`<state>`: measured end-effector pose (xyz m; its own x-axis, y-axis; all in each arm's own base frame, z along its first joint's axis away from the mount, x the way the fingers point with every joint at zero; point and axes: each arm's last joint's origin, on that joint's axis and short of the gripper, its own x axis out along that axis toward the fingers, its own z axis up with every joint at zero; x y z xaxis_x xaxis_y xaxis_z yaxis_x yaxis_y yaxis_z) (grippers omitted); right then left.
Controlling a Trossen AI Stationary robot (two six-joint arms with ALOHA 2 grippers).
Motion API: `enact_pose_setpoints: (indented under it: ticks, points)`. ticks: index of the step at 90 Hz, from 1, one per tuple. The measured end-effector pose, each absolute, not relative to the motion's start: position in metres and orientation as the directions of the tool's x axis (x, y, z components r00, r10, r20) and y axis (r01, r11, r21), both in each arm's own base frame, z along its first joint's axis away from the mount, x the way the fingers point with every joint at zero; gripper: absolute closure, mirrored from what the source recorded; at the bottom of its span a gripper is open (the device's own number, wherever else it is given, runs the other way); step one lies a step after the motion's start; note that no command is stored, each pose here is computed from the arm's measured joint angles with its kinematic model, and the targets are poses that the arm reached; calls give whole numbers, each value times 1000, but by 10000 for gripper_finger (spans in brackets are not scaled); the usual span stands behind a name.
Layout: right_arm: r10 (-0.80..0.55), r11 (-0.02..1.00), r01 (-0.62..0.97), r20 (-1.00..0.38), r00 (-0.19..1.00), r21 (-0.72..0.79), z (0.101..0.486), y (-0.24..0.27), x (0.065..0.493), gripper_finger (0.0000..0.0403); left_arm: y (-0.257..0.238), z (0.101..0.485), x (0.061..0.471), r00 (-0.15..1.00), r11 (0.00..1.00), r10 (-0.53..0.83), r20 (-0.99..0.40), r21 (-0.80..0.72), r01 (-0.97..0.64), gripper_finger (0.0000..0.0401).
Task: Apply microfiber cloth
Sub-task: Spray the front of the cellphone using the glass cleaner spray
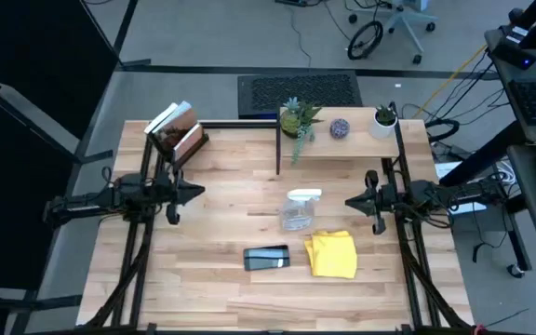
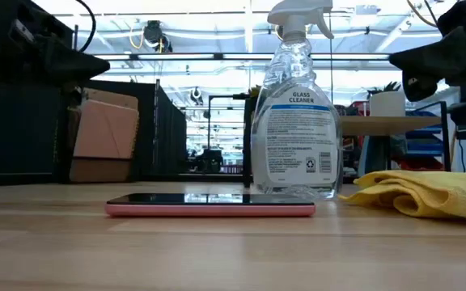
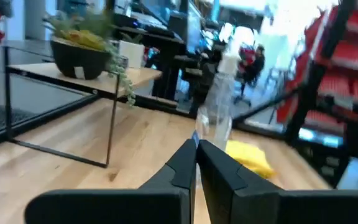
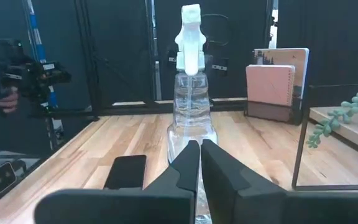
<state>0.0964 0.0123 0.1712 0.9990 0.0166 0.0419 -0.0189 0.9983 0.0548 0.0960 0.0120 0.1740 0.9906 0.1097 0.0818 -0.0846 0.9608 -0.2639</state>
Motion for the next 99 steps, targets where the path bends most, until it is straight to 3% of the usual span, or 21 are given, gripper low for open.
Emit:
enact_pose_setpoints:
  ticks: [18,32,38,46,55,61,72,87,99]
  points:
    - [14,957,-30,57,998,288,173,12,96,403,13,190,94,963,945,135,235,-322,-54,395]
    - [-42,957,20,69,997,289,174,10,96,403,9,233,89,938,950,103,331,-311,5,401]
    - [-42,958,16,85,995,288,176,10,96,403,8,244,101,972,947,81,222,-322,-5,401]
    - [-41,957,12,96,995,290,177,10,96,403,4,243,126,996,919,53,-78,-387,-79,401]
    - [-14,957,-14,95,995,288,176,11,96,403,-5,234,155,926,861,-6,-376,-473,-187,401]
    - [32,957,-57,91,995,285,176,13,96,403,-17,224,176,862,822,-73,-501,-520,-233,401]
    - [99,939,-123,89,991,320,176,15,96,403,-43,205,204,753,779,-179,-634,-558,-285,401]
    - [163,918,-181,80,983,354,176,20,97,403,-79,185,224,659,670,-223,-718,-604,-432,401]
    - [192,916,-198,52,980,350,174,26,102,403,-102,179,240,710,455,-196,-677,-704,-545,401]
